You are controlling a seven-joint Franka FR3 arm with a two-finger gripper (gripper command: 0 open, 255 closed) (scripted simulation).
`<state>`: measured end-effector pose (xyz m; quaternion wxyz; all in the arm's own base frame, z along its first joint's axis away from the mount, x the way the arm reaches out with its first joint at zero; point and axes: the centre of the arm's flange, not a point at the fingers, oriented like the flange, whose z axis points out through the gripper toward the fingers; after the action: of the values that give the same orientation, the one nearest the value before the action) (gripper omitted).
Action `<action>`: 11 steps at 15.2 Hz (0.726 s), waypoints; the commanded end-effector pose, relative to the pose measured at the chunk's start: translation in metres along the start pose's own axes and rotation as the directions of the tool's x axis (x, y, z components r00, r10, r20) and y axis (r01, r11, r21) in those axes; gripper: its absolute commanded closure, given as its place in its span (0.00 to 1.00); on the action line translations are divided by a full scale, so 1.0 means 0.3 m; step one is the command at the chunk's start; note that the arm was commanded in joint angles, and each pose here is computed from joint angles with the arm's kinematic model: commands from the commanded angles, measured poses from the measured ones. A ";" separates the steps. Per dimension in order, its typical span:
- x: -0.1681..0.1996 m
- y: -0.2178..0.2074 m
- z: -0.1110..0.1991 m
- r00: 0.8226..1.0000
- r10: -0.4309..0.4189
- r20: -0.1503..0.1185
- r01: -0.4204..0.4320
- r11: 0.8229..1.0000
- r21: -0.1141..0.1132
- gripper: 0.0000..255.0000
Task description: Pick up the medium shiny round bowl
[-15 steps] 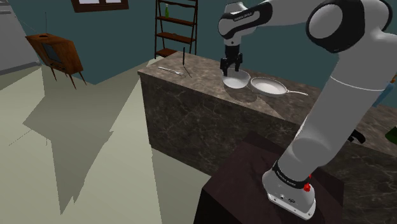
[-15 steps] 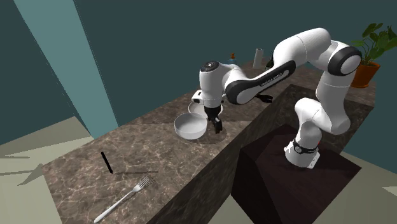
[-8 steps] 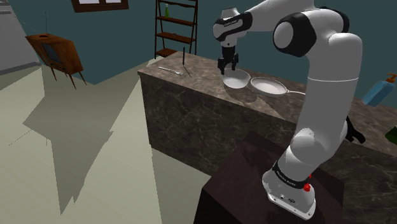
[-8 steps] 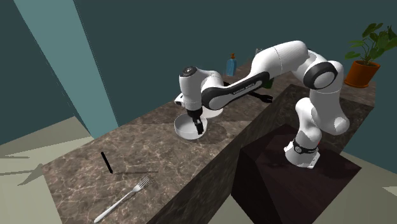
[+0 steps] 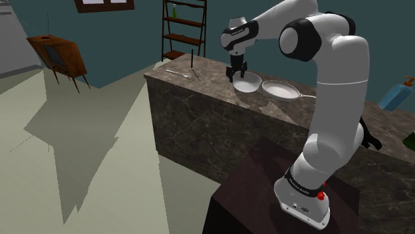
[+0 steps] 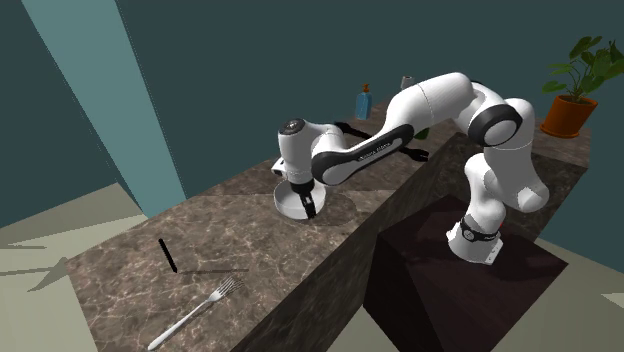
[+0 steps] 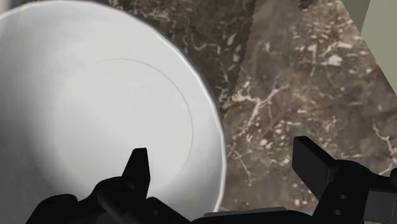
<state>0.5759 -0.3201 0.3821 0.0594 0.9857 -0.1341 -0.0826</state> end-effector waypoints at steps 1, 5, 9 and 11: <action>0.000 -0.005 0.014 1.000 0.000 0.000 0.000 1.000 0.000 0.00; 0.001 -0.002 0.015 1.000 0.000 0.000 0.000 1.000 0.000 1.00; 0.001 -0.002 0.015 1.000 0.000 0.000 0.000 1.000 0.000 1.00; 0.000 -0.005 0.014 1.000 0.000 0.000 0.000 1.000 0.000 1.00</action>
<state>0.5757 -0.3195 0.3779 0.0595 0.9858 -0.1341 -0.0822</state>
